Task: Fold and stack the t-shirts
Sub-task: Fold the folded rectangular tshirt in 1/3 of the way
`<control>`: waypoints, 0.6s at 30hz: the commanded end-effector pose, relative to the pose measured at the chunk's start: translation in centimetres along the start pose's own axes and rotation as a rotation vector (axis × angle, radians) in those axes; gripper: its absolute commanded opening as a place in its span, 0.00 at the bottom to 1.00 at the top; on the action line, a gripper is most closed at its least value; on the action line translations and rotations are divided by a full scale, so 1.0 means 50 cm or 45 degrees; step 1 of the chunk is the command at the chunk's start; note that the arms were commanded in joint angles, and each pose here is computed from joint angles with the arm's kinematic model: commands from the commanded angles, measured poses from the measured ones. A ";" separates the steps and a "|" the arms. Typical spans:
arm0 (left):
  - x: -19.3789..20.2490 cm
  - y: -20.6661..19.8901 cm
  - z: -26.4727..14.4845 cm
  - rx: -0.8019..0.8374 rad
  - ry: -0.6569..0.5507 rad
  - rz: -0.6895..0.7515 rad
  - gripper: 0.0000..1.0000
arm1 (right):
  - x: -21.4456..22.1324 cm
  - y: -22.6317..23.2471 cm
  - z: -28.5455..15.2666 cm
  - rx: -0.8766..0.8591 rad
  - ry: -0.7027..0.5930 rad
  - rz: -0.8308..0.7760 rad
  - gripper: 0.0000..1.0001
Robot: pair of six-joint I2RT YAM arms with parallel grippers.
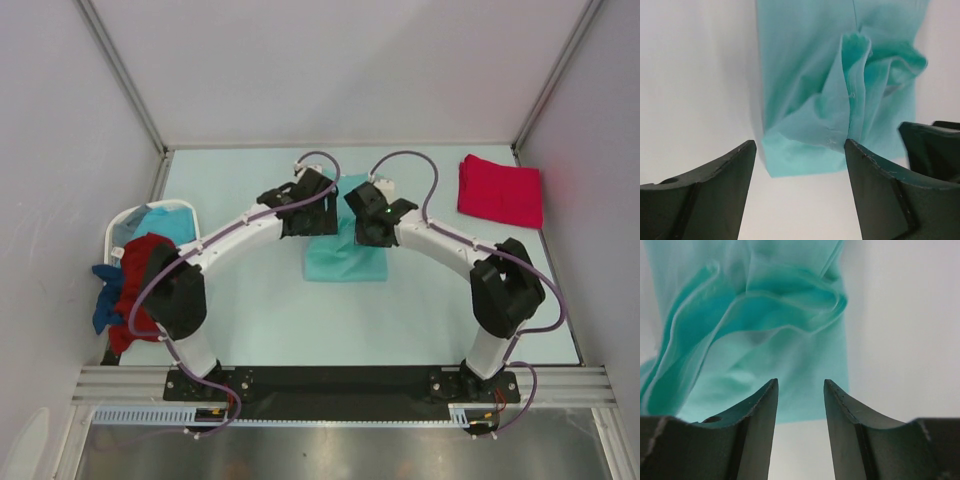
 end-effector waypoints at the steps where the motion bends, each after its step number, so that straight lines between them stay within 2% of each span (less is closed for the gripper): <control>1: 0.061 -0.042 -0.003 0.021 0.037 0.031 0.78 | 0.079 0.009 -0.010 0.013 0.056 -0.029 0.47; 6: 0.065 -0.042 0.001 -0.017 0.014 0.069 0.78 | 0.093 0.014 -0.013 0.003 0.039 -0.030 0.47; 18: -0.048 -0.024 -0.005 -0.057 -0.109 0.048 0.79 | -0.002 0.034 0.022 0.001 -0.026 -0.025 0.46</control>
Point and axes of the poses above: each gripper's point midway between its finger pads, its own z axis out along the fingers, its own y axis along the line the jaws close on, x = y × z, the point moved 6 cm from there along -z, back along the fingers, and after that the axes turned 9 degrees about z, right-handed, at the moved point
